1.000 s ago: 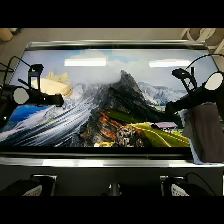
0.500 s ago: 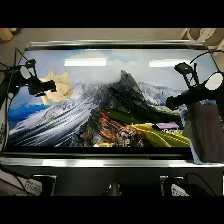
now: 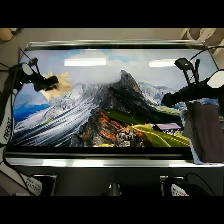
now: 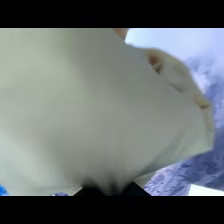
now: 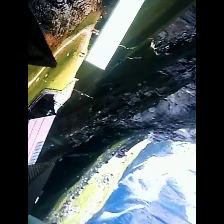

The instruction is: Fold the shirts.

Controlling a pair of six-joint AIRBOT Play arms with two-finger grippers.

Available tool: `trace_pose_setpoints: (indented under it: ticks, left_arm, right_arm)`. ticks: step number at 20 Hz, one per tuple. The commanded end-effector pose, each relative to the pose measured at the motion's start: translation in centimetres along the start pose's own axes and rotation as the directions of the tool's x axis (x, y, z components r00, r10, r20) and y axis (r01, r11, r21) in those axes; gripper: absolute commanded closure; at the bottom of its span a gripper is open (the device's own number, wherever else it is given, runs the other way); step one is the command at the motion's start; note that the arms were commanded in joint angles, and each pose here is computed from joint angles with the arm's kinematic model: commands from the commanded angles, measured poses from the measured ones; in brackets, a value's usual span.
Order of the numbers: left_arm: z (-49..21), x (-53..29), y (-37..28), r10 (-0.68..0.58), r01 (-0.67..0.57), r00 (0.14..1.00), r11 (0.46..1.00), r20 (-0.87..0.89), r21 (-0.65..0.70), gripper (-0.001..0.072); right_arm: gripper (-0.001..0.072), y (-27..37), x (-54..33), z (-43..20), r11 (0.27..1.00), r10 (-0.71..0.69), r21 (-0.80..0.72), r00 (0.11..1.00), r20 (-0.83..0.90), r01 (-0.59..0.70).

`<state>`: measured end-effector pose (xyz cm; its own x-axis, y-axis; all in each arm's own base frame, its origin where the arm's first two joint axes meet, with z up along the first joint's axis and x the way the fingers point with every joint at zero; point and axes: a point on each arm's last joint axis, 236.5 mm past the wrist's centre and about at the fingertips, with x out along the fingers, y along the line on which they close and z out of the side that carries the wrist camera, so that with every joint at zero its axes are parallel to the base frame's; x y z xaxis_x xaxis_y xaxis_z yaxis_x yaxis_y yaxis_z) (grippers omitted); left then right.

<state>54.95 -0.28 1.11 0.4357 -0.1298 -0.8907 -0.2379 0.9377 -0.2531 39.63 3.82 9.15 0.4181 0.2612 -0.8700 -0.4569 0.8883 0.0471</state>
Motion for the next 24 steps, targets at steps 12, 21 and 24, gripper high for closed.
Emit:
trace_pose_setpoints:
  ticks: [12, 21, 24]
  left_arm:
    - [-12.3, -47.7, -27.6, -0.793, 0.433, 0.497, 0.579, 0.353, 0.691, 0.0678]
    - [-30.0, -12.5, -26.6, -0.462, 0.487, 0.872, 0.784, -0.161, 0.386, 0.0677]
    - [-34.0, -6.4, -25.6, -0.356, 0.451, 0.876, 0.843, -0.326, 0.292, 0.0467]
  right_arm:
    - [0.0089, 1.8, -32.7, 8.0, 0.841, -0.426, -0.011, 0.675, 0.603, 0.541]
    - [0.0103, 0.3, -12.8, -2.6, 0.978, -0.195, -0.092, 0.979, -0.054, 0.189]
    - [0.0102, 1.9, -4.9, -5.5, 0.999, -0.013, -0.052, 0.983, -0.182, 0.004]
